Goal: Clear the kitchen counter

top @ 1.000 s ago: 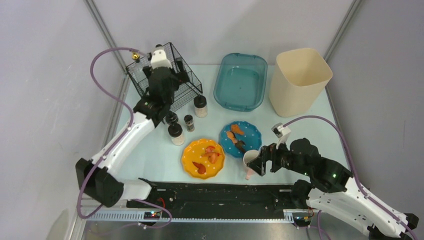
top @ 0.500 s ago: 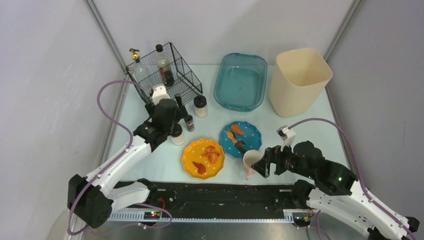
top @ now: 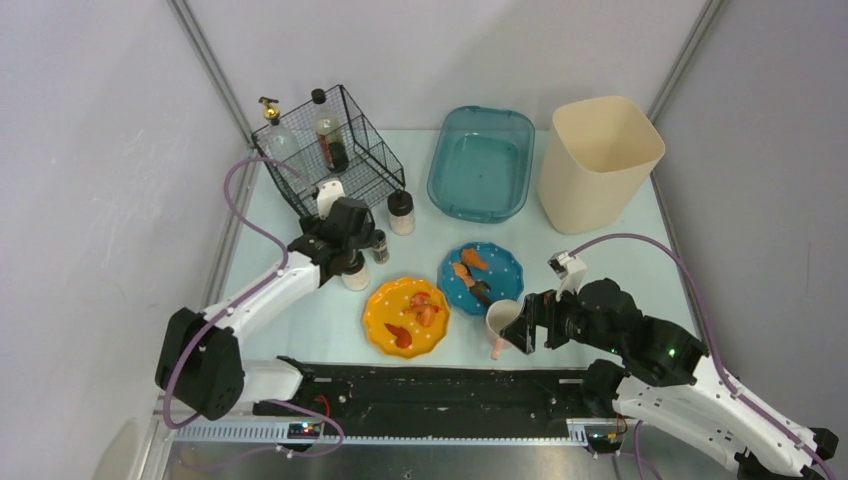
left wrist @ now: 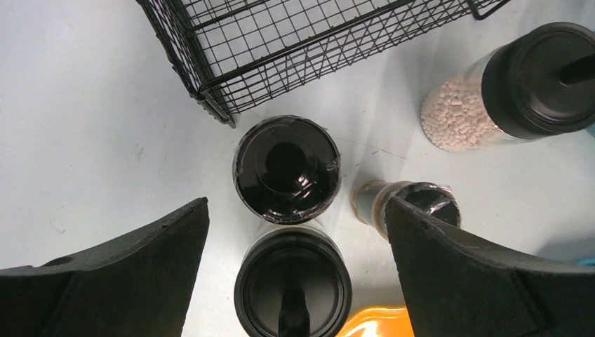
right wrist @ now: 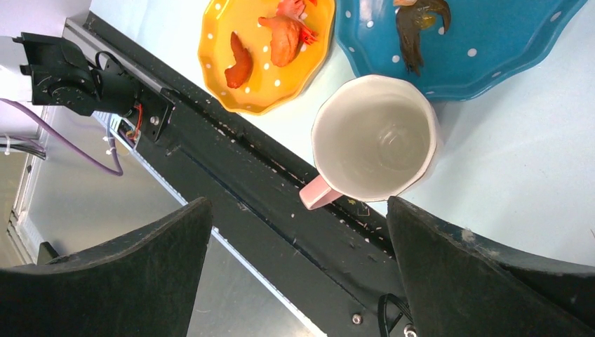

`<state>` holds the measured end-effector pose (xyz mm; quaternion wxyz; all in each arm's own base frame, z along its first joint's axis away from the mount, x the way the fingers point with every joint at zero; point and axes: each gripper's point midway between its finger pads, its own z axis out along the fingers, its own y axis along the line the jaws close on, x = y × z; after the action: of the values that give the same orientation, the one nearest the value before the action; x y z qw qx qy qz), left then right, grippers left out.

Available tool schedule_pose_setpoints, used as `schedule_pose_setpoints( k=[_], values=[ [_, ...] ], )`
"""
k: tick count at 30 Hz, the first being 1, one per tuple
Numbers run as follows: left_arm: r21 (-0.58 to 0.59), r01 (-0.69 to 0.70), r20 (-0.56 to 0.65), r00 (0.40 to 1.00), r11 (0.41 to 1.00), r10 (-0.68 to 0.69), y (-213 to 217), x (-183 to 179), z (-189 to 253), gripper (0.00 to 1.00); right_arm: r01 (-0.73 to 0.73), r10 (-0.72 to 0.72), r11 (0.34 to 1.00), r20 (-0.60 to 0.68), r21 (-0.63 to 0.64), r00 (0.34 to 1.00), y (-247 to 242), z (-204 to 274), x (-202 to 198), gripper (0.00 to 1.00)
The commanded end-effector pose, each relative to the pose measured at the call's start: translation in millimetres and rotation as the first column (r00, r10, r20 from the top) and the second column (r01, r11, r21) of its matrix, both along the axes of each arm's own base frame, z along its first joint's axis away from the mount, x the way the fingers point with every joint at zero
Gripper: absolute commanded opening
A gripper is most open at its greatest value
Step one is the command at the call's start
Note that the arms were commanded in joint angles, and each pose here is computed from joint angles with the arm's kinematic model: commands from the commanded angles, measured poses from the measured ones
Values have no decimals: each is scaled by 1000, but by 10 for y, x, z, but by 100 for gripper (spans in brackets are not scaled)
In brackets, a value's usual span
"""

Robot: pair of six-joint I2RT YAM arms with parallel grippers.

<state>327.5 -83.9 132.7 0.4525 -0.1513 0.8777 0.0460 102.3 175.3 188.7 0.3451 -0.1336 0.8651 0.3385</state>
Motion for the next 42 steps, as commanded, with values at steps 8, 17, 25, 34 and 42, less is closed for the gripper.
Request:
schedule_pose_setpoints(
  k=[8,17,25,34,42],
  values=[
    [-36,-50,-18,999,998,50,46,214,8,100,4,-5,999,24,39,1000,19,171,10,99],
    [-17,-38,-73,997,999,37,56,338,-113,98,13,-14,999,22,32,1000,4,119,19,99],
    [-13,-33,-105,994,999,32,83,352,-208,86,9,-10,999,12,35,1000,27,68,14,100],
    [-2,-32,-107,994,999,32,159,266,-208,56,7,-8,999,9,41,1000,47,53,17,99],
    [-28,-4,-65,998,1000,2,148,240,21,2,4,-5,998,11,58,1000,69,83,16,100]
  ],
)
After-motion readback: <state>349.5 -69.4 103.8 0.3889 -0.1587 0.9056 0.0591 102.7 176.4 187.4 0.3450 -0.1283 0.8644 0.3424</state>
